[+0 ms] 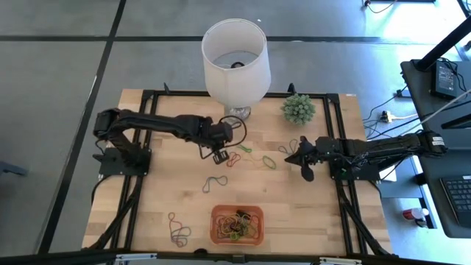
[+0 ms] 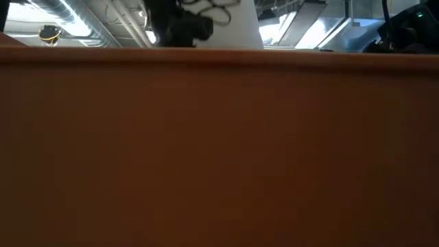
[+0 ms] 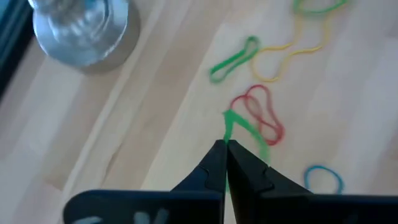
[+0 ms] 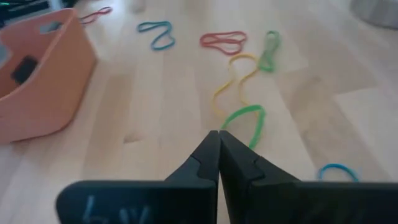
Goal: Pick and place rubber bands into bin
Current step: Put the green rubber band into the orange bin
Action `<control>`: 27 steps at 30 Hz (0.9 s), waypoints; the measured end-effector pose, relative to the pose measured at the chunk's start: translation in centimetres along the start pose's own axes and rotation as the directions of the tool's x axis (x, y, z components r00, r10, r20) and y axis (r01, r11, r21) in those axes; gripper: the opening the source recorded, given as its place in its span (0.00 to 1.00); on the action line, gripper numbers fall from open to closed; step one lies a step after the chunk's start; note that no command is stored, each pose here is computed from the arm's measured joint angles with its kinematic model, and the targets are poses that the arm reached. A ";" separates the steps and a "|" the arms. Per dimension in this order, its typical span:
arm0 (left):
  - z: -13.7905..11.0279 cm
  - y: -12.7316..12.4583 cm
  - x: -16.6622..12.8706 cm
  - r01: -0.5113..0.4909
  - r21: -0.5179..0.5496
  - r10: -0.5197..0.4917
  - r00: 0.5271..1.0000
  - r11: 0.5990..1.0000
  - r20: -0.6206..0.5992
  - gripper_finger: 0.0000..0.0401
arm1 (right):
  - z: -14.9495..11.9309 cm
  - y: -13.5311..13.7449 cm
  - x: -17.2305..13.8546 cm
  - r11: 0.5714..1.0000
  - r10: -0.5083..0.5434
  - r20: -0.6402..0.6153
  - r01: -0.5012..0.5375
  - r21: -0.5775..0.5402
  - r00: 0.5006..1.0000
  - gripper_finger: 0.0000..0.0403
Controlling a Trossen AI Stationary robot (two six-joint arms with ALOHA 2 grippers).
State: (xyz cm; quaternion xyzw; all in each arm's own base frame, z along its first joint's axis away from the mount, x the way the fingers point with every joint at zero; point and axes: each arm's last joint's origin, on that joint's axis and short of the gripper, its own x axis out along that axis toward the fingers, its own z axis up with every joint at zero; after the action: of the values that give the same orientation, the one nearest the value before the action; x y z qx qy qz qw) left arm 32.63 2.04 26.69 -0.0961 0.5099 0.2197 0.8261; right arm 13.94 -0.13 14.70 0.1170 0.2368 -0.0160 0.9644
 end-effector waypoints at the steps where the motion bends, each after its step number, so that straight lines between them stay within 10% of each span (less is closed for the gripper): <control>1: 0.0 -0.5 -0.6 -0.001 0.019 0.001 1.000 1.000 0.009 0.01 | 0.0 -0.1 0.0 1.000 -0.018 0.005 0.018 -0.005 1.000 0.03; 18: -4.0 -11.2 -7.2 0.204 0.314 -0.244 0.966 0.927 0.091 0.01 | 0.1 0.2 0.0 0.959 -0.028 0.020 0.021 0.284 0.999 0.03; 27: -7.4 -17.7 -6.0 0.329 0.418 -0.387 0.920 0.847 0.061 0.01 | 0.1 1.3 0.0 0.939 -0.049 0.062 0.025 0.343 0.997 0.01</control>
State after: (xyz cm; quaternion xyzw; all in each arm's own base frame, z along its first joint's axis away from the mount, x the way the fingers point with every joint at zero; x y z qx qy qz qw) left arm 32.56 -18.06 27.47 -0.0030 0.4565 -0.0409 0.8888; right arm 14.09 1.10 15.13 0.2774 0.1989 -0.0791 0.9366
